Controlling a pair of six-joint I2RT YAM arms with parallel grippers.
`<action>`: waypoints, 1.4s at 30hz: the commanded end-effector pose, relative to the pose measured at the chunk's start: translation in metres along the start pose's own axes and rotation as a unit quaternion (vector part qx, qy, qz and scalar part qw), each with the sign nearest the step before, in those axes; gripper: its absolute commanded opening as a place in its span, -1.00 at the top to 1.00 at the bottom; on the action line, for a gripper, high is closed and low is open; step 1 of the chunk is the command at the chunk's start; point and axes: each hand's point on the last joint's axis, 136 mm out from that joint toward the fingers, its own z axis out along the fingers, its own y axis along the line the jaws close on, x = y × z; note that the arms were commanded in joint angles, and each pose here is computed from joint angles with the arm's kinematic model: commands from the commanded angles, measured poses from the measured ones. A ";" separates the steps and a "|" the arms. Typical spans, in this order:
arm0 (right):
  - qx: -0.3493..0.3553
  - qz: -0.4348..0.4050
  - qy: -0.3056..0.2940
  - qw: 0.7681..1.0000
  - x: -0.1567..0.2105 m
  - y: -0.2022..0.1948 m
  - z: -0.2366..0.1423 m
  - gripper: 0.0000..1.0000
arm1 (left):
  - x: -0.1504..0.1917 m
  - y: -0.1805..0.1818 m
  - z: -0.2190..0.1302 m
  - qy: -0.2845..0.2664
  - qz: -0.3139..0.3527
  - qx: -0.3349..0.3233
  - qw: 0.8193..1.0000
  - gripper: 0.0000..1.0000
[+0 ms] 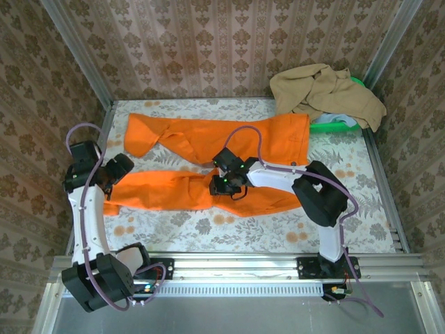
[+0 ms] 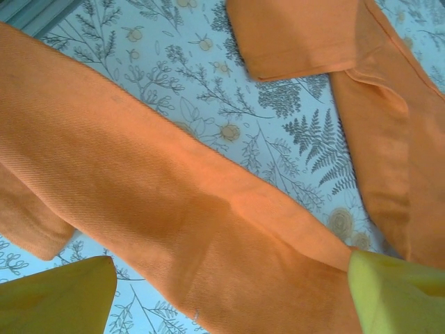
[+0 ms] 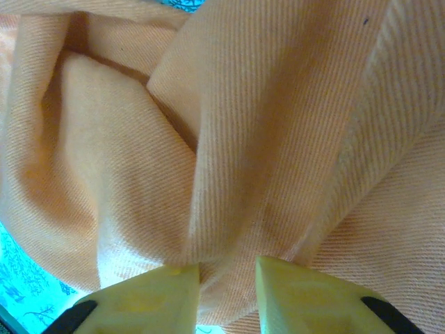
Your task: Fold and stack the trousers
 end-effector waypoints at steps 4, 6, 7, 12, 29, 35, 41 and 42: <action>0.028 -0.008 -0.019 0.999 0.003 -0.003 -0.027 0.03 | 0.006 -0.013 -0.003 0.002 0.007 0.028 1.000 -0.70; 0.025 -0.006 -0.011 1.000 0.007 -0.005 -0.022 0.05 | 0.009 -0.016 -0.002 0.003 0.010 0.032 0.999 -0.70; 0.014 -0.007 -0.003 1.000 0.009 -0.002 -0.016 0.11 | 0.011 -0.017 -0.001 0.003 0.011 0.034 0.999 -0.70; 0.022 0.001 0.018 1.000 0.009 -0.001 0.005 0.14 | 0.018 -0.018 0.002 0.009 0.017 0.036 0.999 -0.70; 0.065 0.014 0.030 0.997 0.036 -0.022 -0.003 0.04 | 0.025 -0.022 -0.004 0.006 0.022 0.052 0.998 -0.70; 0.053 0.008 0.030 0.998 0.033 -0.009 -0.009 -0.01 | 0.025 -0.024 -0.005 0.007 0.026 0.054 0.998 -0.70; 0.056 0.040 0.029 0.997 0.023 -0.031 0.004 -0.04 | 0.024 -0.027 -0.005 0.006 0.026 0.059 0.998 -0.70; 0.041 0.039 0.023 0.998 0.019 -0.026 0.008 0.01 | 0.024 -0.027 -0.004 0.006 0.025 0.060 0.998 -0.70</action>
